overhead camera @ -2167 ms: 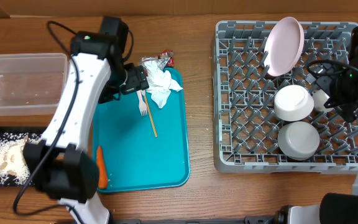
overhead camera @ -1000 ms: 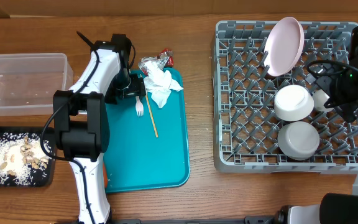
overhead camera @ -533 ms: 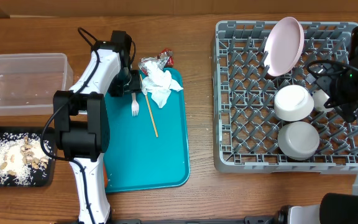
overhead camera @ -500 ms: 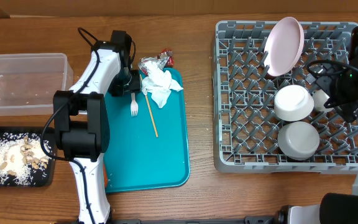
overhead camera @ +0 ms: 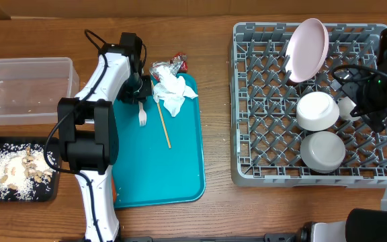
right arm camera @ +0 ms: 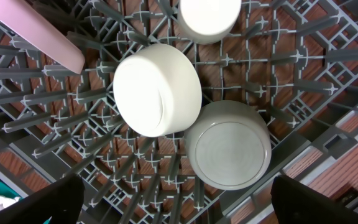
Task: Sort waste into correct bins and load items into the dishwasher rack
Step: 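Close the left gripper on the white fork and lift it, then carry the fork right with the left gripper over the dish rack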
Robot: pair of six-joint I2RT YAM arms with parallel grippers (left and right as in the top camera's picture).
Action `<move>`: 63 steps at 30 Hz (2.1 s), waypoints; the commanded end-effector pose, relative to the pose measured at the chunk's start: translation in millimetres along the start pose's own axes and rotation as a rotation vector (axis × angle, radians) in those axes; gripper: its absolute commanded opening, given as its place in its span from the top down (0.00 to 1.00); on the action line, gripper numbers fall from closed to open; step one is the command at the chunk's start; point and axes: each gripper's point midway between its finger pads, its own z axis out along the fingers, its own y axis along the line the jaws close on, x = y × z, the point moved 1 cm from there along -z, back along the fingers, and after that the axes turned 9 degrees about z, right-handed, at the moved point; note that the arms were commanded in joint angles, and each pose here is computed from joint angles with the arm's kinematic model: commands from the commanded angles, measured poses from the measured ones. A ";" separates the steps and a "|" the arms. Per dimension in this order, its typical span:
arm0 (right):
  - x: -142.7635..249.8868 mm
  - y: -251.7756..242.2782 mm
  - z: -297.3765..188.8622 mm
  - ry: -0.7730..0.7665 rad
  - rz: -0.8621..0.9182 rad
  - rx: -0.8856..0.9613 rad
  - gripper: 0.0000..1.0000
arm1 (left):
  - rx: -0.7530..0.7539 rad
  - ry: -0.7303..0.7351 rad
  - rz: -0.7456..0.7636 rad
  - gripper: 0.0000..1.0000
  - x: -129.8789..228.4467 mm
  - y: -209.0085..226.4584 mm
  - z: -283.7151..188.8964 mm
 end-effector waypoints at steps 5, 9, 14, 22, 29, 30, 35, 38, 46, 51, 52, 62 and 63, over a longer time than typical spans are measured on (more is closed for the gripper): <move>-0.4 -0.4 -0.1 -0.001 0.001 -0.003 0.00 | 0.015 0.008 -0.008 0.96 -12.2 -4.7 -33.2; -0.4 -0.4 -0.1 -0.001 0.001 -0.003 0.00 | 0.023 -0.065 -0.046 0.96 -29.9 -1.3 -81.4; -0.4 -0.4 -0.1 -0.001 0.001 -0.003 0.00 | 0.039 -0.160 -0.202 0.96 -43.3 27.3 -137.6; -0.4 -0.4 -0.1 -0.001 0.001 -0.003 0.00 | 0.081 -0.157 -0.468 0.96 -27.2 104.1 -168.3; -0.4 -0.4 -0.1 -0.001 0.001 -0.003 0.00 | 0.129 -0.116 -0.443 0.96 -15.3 116.7 -167.9; -0.4 -0.4 -0.1 -0.001 0.001 -0.003 0.00 | 0.149 -0.115 -0.424 0.96 -16.4 109.7 -168.2; -0.4 -0.4 -0.1 -0.001 0.001 -0.003 0.00 | 0.219 -0.122 -0.331 0.96 -25.3 63.9 -170.0; -0.4 -0.4 -0.1 -0.001 0.001 -0.003 0.00 | 0.266 -0.127 -0.255 0.96 -30.2 21.6 -171.2; -0.4 -0.4 -0.1 -0.001 0.001 -0.003 0.00 | 0.345 -0.164 -0.117 0.96 -32.6 -107.2 -174.5; -0.4 -0.4 -0.1 -0.001 0.001 -0.003 0.00 | 0.421 -0.263 -0.008 0.96 -34.3 -193.8 -184.0; -0.4 -0.4 -0.1 -0.001 0.001 -0.003 0.00 | 0.440 -0.293 0.021 0.96 -35.2 -210.6 -187.1; -0.4 -0.4 -0.1 -0.001 0.001 -0.003 0.00 | 0.464 -0.527 0.031 0.93 -53.3 -294.9 -194.4; -0.4 -0.4 -0.1 -0.001 0.001 -0.003 0.00 | 0.471 -0.532 0.028 0.93 -56.0 -297.6 -192.1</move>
